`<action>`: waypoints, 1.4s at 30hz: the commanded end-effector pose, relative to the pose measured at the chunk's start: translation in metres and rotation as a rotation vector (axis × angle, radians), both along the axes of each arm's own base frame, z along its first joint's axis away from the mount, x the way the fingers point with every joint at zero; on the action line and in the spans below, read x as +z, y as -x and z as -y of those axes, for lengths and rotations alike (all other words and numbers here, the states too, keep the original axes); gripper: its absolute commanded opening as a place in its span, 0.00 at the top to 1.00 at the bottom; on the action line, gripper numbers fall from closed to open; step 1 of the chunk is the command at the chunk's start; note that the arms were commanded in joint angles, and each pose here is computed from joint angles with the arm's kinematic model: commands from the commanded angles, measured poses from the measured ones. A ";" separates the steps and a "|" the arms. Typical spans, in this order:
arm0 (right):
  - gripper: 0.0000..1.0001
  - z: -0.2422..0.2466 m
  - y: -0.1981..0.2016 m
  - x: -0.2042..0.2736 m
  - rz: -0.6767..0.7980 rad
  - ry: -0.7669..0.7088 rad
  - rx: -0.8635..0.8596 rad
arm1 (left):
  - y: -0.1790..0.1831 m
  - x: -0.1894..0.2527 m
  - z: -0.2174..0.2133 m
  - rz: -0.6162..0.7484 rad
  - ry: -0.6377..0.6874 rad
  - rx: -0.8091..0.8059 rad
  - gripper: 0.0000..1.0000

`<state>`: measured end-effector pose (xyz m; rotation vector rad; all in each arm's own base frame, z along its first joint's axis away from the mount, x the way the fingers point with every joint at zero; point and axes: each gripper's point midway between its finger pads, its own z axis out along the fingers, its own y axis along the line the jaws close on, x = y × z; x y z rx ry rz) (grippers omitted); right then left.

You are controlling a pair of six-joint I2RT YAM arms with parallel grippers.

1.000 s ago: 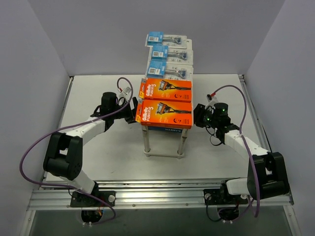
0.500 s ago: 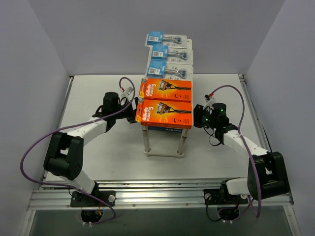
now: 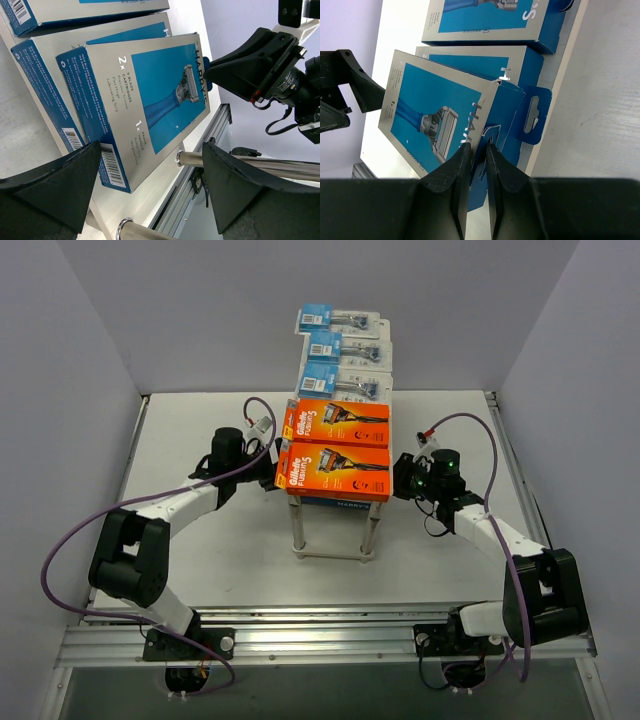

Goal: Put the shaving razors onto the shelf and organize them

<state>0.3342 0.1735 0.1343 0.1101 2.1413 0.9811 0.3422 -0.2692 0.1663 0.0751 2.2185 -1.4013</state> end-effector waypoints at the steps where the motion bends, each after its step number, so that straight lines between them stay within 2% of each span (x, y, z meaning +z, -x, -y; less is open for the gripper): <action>1: 0.88 -0.010 0.000 0.017 0.059 -0.025 0.043 | 0.007 0.043 0.015 0.119 0.058 -0.056 0.10; 13: 0.89 -0.013 0.008 0.024 0.070 -0.035 0.053 | 0.024 0.053 0.017 0.132 0.047 -0.066 0.10; 42: 0.90 -0.014 0.047 0.023 0.068 -0.031 0.063 | 0.063 0.035 0.016 0.114 0.009 -0.074 0.10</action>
